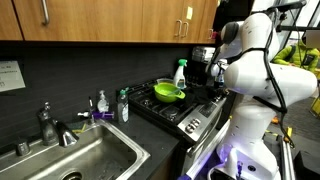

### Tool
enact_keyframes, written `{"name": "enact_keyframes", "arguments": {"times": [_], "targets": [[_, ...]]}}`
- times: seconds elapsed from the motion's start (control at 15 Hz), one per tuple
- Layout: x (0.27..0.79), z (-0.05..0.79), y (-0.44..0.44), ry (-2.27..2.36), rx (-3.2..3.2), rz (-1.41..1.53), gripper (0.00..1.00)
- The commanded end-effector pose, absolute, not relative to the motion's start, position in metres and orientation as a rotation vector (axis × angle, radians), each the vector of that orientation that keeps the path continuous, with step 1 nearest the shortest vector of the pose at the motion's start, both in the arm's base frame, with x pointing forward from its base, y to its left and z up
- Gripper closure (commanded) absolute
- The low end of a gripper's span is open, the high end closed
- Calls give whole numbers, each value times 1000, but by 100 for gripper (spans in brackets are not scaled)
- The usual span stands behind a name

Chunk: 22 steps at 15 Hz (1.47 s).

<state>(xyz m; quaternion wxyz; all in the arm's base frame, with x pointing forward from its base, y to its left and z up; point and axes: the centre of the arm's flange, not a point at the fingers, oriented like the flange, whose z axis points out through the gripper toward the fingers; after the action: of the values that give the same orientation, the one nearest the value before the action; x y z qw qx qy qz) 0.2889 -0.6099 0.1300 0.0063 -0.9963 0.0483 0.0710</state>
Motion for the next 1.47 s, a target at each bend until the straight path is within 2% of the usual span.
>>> {"name": "enact_keyframes", "arguments": {"times": [0.0, 0.6, 1.4], "targets": [[311, 115, -607, 56, -3074, 251, 69], [326, 110, -605, -10, -3053, 352, 69], [311, 133, -584, -365, -3080, 278, 69]]}}
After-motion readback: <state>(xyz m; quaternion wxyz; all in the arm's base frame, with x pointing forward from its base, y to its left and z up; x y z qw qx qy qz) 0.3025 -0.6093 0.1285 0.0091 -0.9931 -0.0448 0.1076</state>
